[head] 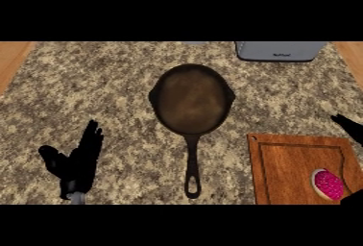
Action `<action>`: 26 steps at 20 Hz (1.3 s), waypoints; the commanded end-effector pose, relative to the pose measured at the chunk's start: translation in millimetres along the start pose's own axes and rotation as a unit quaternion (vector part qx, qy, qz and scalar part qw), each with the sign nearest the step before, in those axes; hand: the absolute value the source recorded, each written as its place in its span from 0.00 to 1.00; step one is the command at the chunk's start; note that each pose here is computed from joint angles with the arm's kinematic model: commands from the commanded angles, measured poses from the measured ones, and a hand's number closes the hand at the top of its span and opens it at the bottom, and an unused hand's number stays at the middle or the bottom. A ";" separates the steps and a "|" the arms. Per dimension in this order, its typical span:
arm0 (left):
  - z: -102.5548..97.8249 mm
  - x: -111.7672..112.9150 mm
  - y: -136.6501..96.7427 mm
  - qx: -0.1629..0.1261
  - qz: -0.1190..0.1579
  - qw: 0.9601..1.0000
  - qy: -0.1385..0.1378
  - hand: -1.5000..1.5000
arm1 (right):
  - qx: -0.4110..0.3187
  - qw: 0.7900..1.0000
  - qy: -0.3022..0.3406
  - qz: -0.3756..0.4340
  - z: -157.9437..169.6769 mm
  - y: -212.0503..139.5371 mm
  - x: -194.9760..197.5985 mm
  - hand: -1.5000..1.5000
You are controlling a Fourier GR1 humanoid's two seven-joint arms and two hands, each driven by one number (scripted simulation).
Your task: Pick the cupcake from the cutting board and place it in the pan
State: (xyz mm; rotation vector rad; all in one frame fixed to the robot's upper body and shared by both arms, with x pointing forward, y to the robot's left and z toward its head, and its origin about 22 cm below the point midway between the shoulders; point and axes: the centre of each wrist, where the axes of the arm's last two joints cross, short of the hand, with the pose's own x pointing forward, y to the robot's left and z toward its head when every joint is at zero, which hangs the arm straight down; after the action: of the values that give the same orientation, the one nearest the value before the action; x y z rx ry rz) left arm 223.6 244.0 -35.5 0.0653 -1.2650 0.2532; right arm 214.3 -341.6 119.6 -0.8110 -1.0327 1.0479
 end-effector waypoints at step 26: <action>3.1 -19.6 12.7 0.001 0.000 1.000 0.022 0.50 | 0.091 0.995 0.020 0.039 -32.1 59.8 -18.1 0.00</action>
State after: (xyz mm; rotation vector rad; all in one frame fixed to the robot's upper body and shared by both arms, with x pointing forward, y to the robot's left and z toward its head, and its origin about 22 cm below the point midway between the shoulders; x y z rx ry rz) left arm 222.7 253.8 -38.6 0.0684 -1.2621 0.2602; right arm 217.3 -350.8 48.8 -0.7043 -0.8892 1.1583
